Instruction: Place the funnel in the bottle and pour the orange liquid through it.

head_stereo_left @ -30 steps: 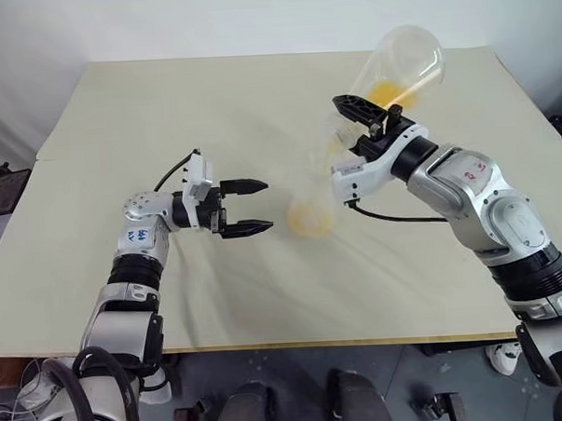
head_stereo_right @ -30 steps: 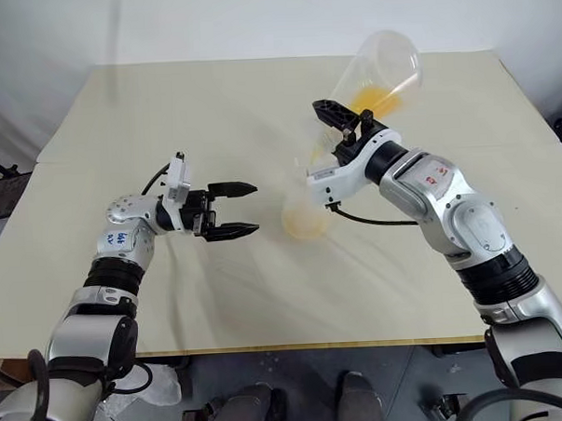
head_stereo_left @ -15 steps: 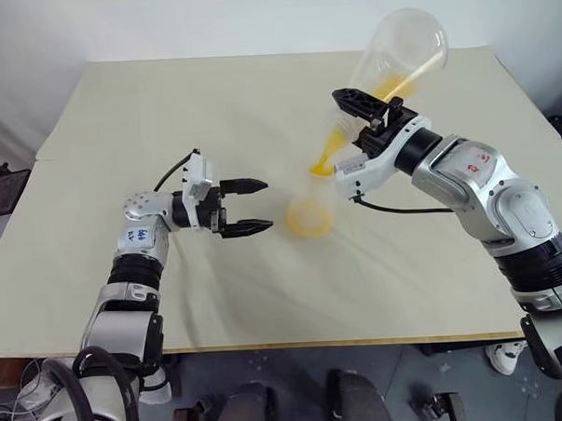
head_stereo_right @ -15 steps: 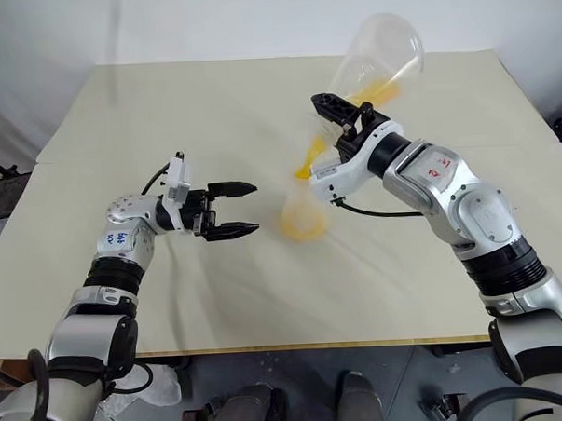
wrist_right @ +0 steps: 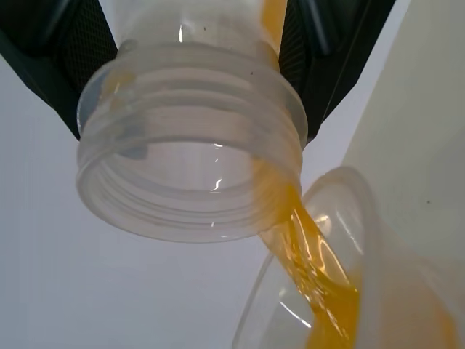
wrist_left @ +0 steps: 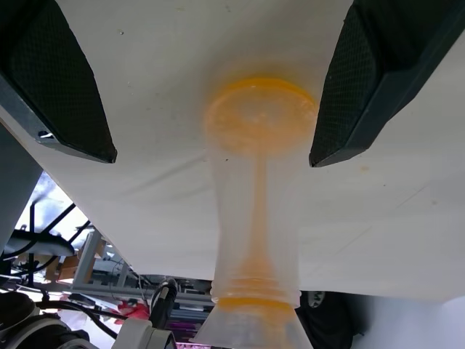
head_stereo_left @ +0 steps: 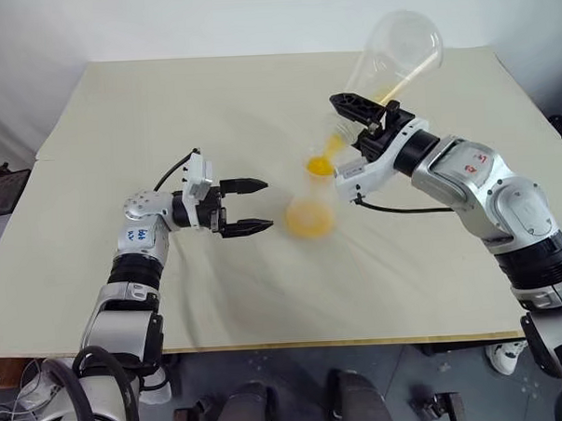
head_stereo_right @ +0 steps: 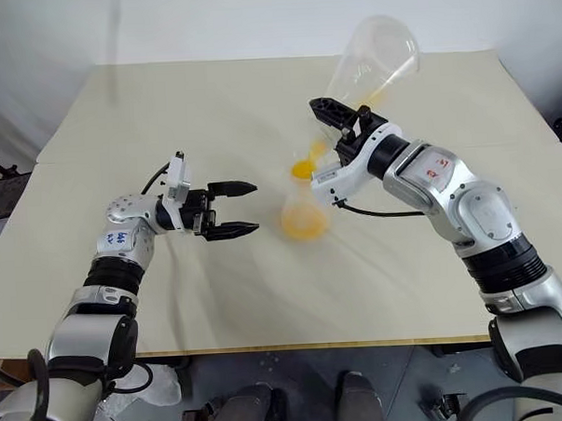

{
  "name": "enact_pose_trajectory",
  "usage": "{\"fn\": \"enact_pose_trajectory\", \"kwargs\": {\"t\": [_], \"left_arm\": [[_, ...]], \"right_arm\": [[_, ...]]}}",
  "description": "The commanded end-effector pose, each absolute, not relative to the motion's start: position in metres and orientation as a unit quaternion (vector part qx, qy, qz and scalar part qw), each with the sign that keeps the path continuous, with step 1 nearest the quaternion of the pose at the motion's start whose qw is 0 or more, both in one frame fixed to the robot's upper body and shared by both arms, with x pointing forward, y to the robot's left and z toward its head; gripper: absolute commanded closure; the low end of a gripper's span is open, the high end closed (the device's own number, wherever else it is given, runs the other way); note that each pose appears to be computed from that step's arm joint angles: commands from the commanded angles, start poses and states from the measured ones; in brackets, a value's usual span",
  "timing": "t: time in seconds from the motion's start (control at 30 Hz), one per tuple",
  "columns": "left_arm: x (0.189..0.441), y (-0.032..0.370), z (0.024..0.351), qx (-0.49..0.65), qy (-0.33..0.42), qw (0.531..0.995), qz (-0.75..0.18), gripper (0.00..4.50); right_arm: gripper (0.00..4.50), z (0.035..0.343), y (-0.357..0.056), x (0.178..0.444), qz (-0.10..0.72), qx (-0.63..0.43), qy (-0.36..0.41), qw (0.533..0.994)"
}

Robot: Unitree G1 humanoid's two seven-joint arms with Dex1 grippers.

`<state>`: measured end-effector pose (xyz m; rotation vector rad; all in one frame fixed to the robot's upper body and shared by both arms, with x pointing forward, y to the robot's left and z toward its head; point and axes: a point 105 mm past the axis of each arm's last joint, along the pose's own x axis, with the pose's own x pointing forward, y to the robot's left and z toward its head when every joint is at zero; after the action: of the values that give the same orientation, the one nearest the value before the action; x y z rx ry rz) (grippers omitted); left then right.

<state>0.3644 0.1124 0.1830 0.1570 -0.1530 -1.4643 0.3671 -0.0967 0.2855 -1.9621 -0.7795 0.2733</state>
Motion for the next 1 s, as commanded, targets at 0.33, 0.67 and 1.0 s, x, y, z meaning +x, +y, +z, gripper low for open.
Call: {"fn": "enact_pose_trajectory", "kwargs": {"t": [0.33, 0.67, 1.0], "left_arm": [[0.367, 0.114, 0.198, 0.086, -0.088, 0.737, -0.665, 0.00], [0.368, 0.118, 0.204, 0.083, -0.100, 0.742, -0.658, 0.00], [0.369, 0.120, 0.216, 0.045, -0.135, 0.749, -0.648, 0.00]], "right_arm": [[2.04, 0.312, -0.095, 0.358, 0.079, -0.806, -0.361, 0.463], [2.04, 0.310, -0.092, 0.355, 0.082, -0.810, -0.370, 0.449], [2.04, 0.311, -0.092, 0.353, 0.082, -0.809, -0.374, 0.447]]}}
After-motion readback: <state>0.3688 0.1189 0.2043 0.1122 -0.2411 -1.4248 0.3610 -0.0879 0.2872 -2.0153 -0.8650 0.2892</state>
